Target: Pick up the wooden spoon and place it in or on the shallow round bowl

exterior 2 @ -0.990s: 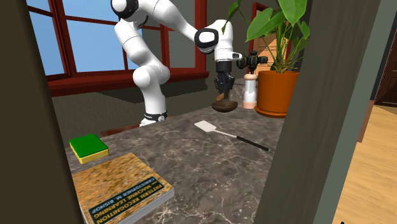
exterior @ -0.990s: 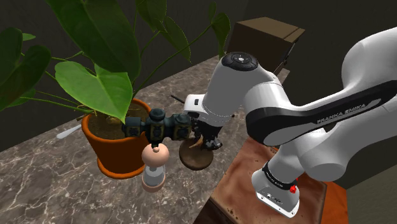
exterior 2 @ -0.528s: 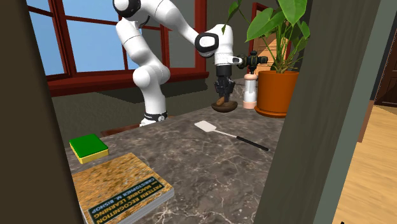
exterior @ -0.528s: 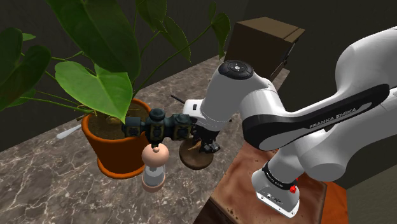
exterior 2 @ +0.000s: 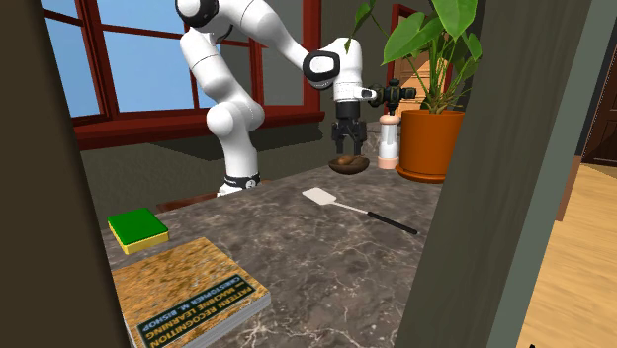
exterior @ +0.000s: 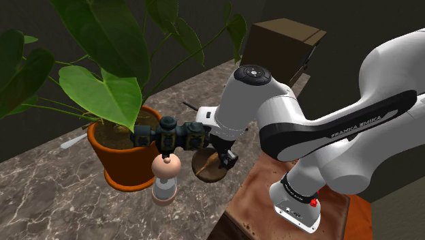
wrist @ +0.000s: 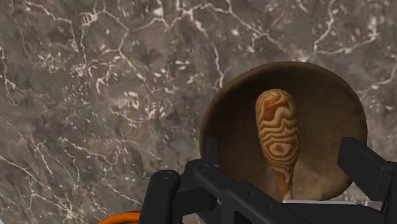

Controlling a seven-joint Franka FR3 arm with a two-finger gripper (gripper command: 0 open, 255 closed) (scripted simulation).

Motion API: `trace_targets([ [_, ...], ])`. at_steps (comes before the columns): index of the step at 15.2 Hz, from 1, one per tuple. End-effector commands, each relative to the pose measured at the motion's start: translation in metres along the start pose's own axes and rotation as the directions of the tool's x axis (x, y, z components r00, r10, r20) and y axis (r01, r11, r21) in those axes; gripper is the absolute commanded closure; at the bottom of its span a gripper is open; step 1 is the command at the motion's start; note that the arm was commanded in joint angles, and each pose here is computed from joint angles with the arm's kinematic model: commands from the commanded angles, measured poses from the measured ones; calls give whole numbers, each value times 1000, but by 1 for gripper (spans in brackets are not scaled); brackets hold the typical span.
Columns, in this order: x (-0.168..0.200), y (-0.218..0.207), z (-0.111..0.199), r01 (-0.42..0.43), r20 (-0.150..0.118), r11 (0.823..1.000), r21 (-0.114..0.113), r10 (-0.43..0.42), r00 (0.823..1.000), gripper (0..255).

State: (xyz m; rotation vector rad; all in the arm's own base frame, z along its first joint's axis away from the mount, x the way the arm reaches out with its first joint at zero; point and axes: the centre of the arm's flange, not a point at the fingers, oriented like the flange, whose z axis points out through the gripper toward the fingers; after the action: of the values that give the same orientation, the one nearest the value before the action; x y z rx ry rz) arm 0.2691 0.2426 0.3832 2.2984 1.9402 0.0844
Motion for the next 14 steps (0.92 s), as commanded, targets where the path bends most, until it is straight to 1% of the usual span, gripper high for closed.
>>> trace_targets([
  [1,0,0,0,0,0,1000,0,0,1000,0],
  [2,0,0,0,0,0,1000,0,0,1000,0],
  [6,0,0,-50,0,0,1000,0,0,1000,0],
  [14,0,0,-50,0,0,1000,0,0,1000,0],
])
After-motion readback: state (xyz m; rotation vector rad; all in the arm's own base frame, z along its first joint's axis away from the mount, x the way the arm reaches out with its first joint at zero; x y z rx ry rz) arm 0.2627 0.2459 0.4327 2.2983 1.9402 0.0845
